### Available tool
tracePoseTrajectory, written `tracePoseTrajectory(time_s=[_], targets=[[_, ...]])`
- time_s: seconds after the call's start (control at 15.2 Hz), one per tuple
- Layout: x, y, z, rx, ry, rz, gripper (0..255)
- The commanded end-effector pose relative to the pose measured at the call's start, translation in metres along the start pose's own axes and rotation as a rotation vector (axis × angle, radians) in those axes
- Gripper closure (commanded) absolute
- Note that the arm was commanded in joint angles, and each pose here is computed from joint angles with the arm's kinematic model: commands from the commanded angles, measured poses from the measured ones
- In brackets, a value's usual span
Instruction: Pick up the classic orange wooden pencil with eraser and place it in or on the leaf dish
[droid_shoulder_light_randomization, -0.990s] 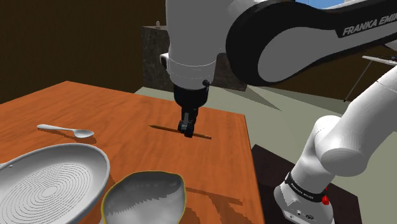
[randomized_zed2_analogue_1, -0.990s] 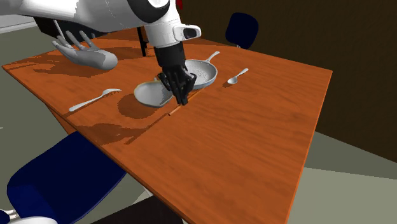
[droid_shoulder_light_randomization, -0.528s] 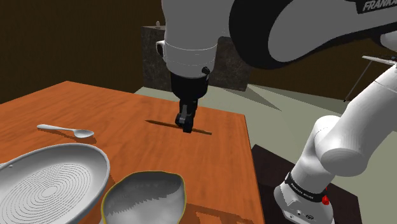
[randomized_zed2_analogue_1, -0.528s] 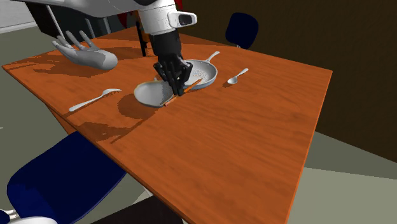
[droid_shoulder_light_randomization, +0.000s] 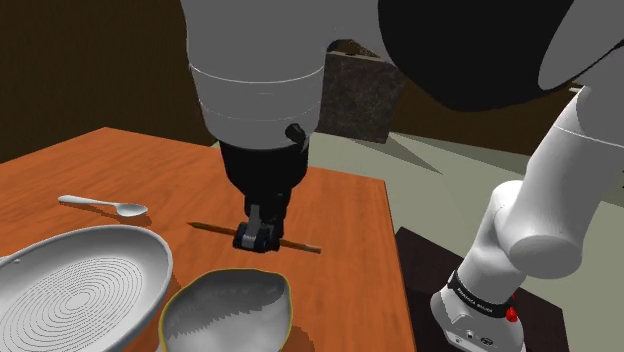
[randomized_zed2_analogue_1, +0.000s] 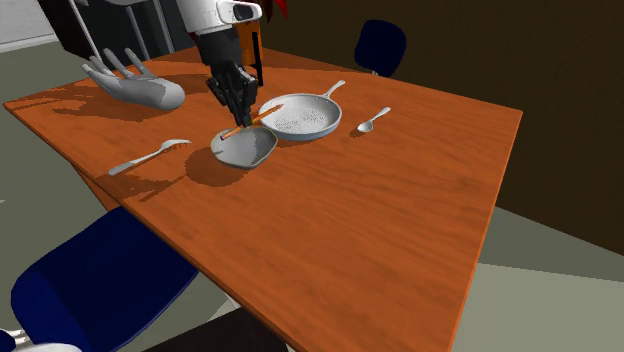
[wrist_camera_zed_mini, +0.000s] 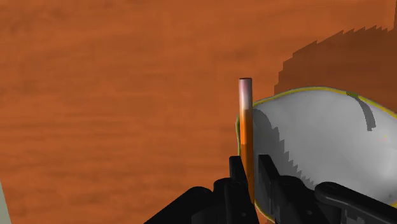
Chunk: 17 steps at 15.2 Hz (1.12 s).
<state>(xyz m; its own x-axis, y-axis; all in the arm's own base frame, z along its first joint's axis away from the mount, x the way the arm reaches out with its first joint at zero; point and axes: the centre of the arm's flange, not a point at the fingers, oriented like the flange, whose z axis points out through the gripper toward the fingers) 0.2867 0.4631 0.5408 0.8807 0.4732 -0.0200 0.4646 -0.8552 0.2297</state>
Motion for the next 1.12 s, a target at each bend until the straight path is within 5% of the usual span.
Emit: tracePoseTrajectory(time_s=[0.0, 0.2, 1.06], targets=[[0.006, -0.022, -0.009, 0.001, 0.000, 0.005, 255], [0.011, -0.060, -0.022, 0.001, 0.000, 0.005, 255], [0.013, -0.075, 0.045, 0.001, 0.000, 0.005, 255]])
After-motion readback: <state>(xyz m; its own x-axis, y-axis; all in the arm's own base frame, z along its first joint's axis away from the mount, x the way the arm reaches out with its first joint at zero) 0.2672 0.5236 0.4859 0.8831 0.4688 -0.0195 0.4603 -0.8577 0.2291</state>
